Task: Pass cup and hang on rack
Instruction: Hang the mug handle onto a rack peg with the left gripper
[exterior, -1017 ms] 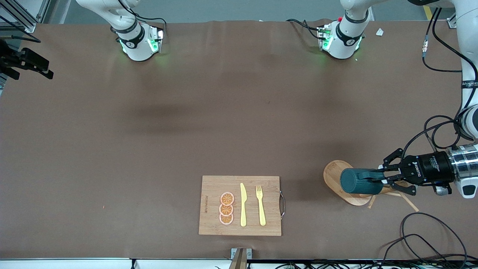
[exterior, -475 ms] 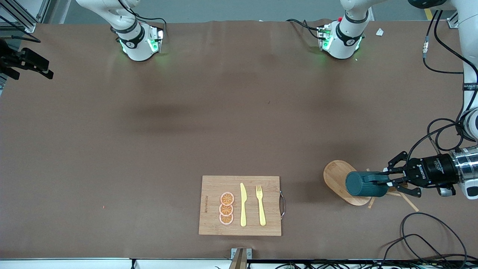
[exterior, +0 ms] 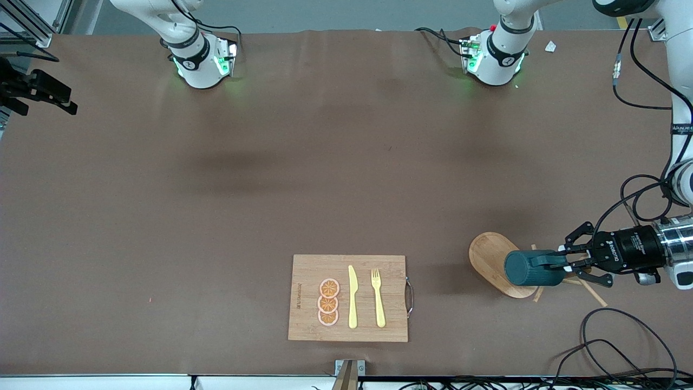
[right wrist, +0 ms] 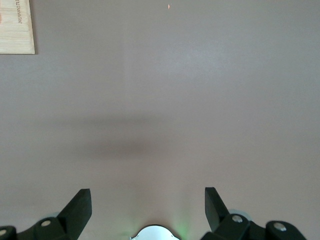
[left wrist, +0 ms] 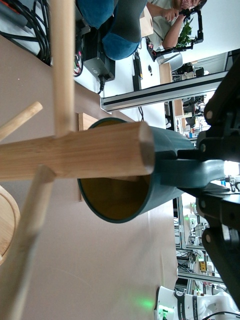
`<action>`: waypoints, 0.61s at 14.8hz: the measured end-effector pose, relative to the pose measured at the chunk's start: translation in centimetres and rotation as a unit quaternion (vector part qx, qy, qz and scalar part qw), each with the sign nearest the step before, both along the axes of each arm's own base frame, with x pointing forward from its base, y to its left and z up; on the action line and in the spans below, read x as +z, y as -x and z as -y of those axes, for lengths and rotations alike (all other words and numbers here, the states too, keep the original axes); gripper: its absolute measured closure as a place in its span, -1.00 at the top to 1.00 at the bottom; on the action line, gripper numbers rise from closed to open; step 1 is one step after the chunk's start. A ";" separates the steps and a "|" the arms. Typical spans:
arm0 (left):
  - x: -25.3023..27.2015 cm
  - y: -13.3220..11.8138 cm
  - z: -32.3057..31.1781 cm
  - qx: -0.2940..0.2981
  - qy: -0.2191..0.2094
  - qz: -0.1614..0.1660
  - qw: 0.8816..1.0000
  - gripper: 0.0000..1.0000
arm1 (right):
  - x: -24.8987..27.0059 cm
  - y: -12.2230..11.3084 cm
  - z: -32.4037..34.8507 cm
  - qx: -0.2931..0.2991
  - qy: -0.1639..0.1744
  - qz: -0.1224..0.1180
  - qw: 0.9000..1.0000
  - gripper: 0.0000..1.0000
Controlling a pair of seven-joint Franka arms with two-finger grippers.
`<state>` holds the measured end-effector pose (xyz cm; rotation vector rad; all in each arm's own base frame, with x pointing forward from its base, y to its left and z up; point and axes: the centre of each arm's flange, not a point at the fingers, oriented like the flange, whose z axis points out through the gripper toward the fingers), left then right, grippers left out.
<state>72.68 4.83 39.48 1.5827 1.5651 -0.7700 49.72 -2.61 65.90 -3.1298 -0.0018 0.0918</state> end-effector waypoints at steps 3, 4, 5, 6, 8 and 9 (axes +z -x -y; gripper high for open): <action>-0.1 0.0 -0.7 0.004 0.000 -0.001 1.000 -0.58 | 0.0 0.0 0.0 0.000 0.000 0.000 1.000 1.00; -0.2 0.0 -0.7 0.004 0.000 0.000 1.000 -0.58 | 0.0 0.0 0.0 0.000 0.000 0.000 1.000 1.00; -0.3 0.0 -0.7 0.002 0.000 0.003 1.000 -0.58 | 0.0 0.0 0.0 0.000 0.000 0.000 1.000 1.00; -0.4 0.0 -0.7 0.000 0.000 0.005 1.000 -0.58 | 0.0 0.0 0.0 0.000 0.000 0.000 1.000 1.00; -0.7 0.0 -0.7 -0.003 0.001 0.007 1.000 -0.58 | 0.0 0.0 0.0 0.000 0.000 0.000 1.000 1.00; -0.9 0.0 -0.7 -0.003 0.001 0.007 1.000 -0.58 | 0.0 0.0 0.0 0.000 0.000 0.000 1.000 1.00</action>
